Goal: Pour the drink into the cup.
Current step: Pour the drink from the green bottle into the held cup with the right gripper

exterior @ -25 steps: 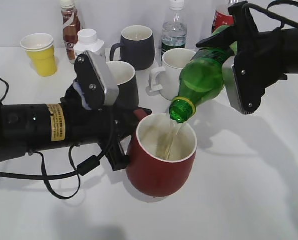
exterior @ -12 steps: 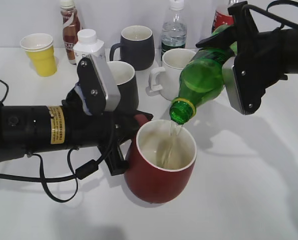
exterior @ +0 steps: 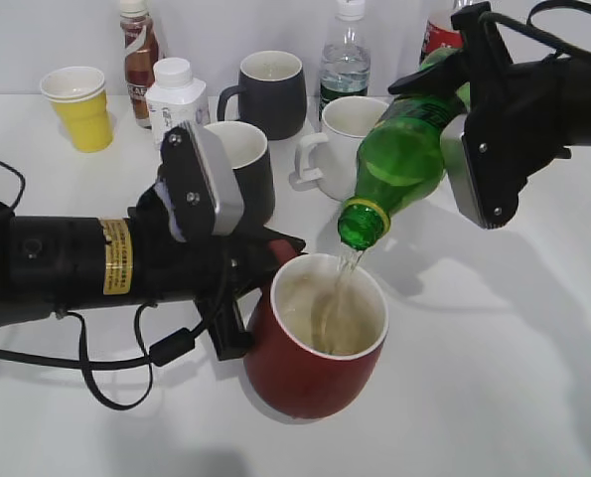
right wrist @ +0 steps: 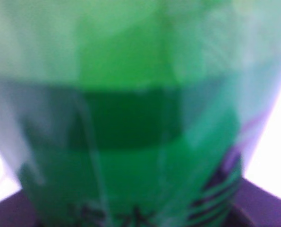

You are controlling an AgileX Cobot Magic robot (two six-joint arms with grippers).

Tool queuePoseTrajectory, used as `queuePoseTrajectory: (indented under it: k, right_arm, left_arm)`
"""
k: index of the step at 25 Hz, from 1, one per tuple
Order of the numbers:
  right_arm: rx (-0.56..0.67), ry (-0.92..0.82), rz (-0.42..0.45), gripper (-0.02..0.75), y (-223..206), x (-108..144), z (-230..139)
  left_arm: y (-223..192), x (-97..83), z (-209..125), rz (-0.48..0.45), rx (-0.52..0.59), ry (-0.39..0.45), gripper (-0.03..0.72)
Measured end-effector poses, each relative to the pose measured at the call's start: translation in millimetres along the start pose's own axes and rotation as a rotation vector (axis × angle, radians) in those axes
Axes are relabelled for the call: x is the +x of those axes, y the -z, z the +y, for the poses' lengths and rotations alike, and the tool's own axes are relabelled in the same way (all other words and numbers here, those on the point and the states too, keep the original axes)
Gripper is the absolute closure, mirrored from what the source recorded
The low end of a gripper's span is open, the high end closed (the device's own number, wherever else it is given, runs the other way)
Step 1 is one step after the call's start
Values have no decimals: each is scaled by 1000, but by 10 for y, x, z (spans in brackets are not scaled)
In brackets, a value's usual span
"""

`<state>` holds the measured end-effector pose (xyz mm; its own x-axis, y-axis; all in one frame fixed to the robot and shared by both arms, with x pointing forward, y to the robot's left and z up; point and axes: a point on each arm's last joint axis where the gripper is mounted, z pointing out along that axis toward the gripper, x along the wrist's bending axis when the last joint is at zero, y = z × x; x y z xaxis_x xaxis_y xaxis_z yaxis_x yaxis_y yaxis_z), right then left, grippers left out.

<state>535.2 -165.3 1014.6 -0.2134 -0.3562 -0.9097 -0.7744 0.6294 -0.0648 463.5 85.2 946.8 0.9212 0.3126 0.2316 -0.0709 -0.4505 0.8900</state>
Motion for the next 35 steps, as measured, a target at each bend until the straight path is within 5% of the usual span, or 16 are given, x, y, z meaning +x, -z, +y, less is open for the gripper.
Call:
queuePoseTrajectory:
  k: [35]
  right_arm:
    - [11,56,-16,330,8,-24,-7]
  left_arm:
    - [0,-2,0,-2,1,-3,632]
